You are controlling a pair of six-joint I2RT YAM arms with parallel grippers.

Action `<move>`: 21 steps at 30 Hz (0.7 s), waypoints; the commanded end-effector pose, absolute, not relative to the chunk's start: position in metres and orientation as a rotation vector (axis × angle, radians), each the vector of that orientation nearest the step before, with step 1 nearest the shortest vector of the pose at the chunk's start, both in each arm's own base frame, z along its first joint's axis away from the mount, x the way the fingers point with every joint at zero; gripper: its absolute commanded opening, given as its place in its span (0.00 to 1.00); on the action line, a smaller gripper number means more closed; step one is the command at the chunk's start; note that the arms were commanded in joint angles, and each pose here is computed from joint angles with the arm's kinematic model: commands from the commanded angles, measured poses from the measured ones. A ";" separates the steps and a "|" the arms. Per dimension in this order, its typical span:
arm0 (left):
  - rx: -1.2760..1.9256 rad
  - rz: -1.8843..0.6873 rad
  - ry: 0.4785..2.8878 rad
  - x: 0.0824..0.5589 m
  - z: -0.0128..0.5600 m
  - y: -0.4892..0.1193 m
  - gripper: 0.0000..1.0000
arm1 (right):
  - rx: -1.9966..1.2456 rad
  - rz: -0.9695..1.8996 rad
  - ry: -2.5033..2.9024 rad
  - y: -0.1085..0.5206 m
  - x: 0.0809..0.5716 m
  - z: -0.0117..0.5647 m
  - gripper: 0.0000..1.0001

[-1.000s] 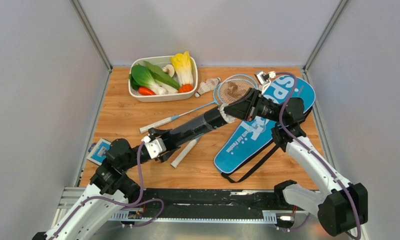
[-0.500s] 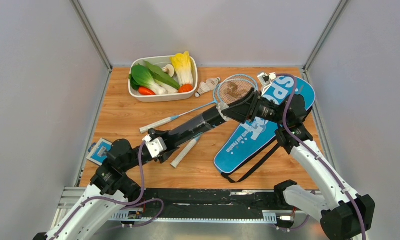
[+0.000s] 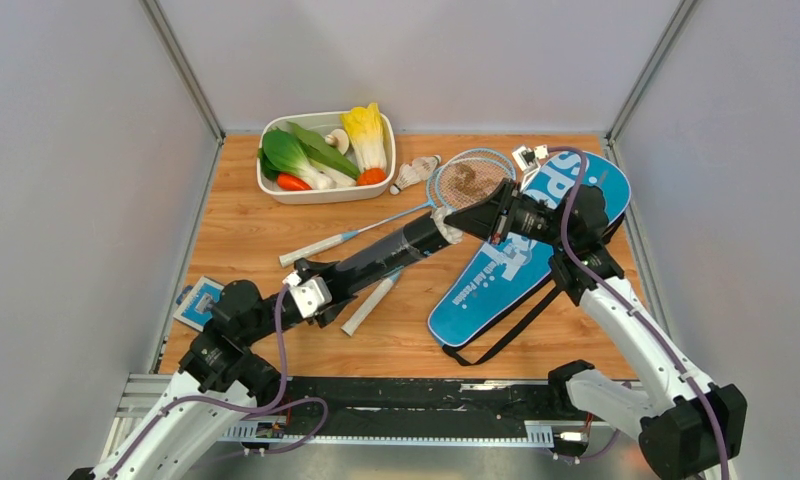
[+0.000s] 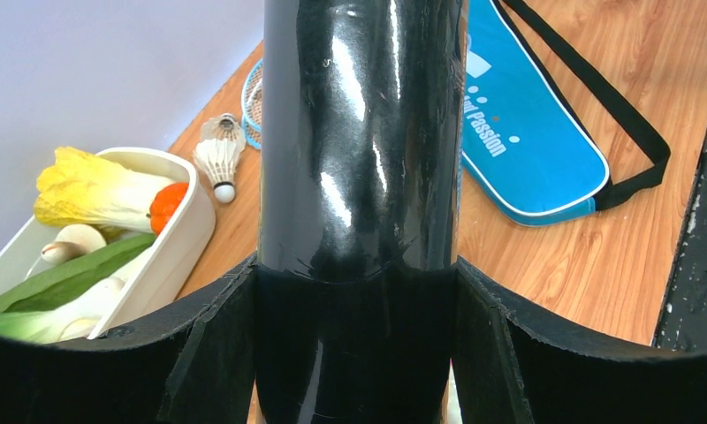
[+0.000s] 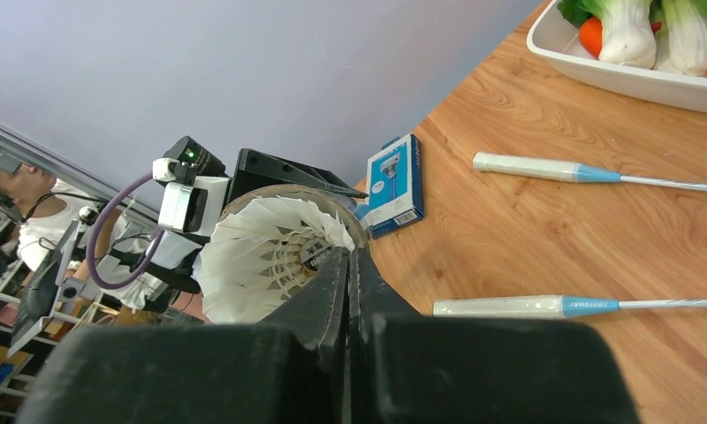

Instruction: Pack up the badminton gear

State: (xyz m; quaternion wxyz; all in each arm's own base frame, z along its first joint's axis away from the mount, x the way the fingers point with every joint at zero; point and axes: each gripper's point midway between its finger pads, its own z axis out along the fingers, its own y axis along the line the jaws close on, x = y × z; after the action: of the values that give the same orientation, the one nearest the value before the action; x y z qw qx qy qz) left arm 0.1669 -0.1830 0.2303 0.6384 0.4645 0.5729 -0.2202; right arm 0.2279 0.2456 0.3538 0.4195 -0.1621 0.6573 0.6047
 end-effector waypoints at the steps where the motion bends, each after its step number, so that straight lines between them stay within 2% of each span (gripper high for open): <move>1: 1.039 -0.516 1.109 0.162 0.279 -0.191 0.36 | -0.396 1.556 1.647 0.250 0.232 0.352 0.00; 3: 1.047 -0.516 1.104 0.162 0.278 -0.193 0.36 | -0.418 1.576 1.645 0.255 0.230 0.354 0.02; 5: 1.052 -0.511 1.103 0.164 0.277 -0.194 0.36 | -0.436 1.581 1.663 0.260 0.228 0.351 0.09; 9: 1.047 -0.510 1.094 0.164 0.280 -0.194 0.36 | -0.424 1.549 1.691 0.260 0.229 0.345 0.36; 11: 1.040 -0.510 1.094 0.164 0.281 -0.194 0.36 | -0.417 1.511 1.695 0.257 0.232 0.348 0.47; 14: 1.032 -0.504 1.101 0.164 0.280 -0.191 0.36 | -0.390 1.448 1.679 0.251 0.237 0.360 0.55; 18: 1.020 -0.487 1.104 0.163 0.278 -0.187 0.36 | -0.341 1.375 1.679 0.242 0.245 0.367 0.60; 21: 1.010 -0.485 1.099 0.162 0.277 -0.185 0.36 | -0.367 1.378 1.683 0.244 0.243 0.365 0.66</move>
State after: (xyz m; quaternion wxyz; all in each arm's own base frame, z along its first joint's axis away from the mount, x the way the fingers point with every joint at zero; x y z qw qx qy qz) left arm 0.1704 -0.1801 0.2254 0.6398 0.4605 0.5784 -0.2099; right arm 0.2316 0.2507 0.3618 0.4230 -0.1564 0.6737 0.5855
